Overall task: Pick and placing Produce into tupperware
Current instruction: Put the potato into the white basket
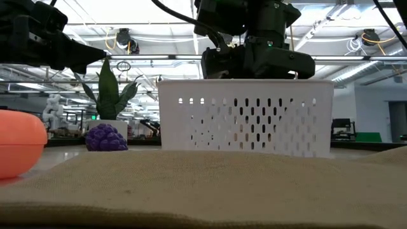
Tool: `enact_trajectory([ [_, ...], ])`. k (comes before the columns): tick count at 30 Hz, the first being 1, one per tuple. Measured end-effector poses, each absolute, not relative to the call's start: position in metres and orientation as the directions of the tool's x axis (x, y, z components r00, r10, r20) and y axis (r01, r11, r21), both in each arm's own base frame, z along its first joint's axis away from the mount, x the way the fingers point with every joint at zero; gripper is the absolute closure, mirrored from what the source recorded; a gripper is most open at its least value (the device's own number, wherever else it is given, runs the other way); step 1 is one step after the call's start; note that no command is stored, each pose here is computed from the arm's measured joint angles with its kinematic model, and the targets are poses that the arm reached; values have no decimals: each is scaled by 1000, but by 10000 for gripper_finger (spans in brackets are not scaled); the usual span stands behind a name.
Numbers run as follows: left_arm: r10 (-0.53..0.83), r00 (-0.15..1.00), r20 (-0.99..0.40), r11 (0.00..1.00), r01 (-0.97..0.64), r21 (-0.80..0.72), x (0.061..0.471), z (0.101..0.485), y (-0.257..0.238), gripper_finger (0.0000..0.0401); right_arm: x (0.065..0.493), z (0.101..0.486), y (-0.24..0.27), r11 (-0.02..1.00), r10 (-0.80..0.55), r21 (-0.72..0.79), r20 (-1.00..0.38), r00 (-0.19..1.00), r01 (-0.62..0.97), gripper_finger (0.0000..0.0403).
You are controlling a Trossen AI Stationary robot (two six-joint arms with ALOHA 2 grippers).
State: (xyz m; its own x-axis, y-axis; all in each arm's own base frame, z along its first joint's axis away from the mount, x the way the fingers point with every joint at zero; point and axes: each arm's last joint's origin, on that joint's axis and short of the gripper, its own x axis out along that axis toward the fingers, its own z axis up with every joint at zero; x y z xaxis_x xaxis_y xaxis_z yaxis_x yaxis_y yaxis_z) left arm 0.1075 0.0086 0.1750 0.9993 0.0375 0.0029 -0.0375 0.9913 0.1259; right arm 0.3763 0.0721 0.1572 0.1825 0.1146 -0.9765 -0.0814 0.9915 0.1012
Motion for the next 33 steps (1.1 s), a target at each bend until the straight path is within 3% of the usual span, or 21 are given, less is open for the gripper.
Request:
enact_trajectory([
  [26, 38, 999, -10, 991, -37, 126, 107, 174, 9, 370, 377, 157, 72, 991, 120, 106, -974, 192, -84, 181],
  [33, 38, 999, -11, 991, -36, 126, 107, 174, 9, 370, 377, 160, 70, 988, 151, 140, -970, 193, -70, 146],
])
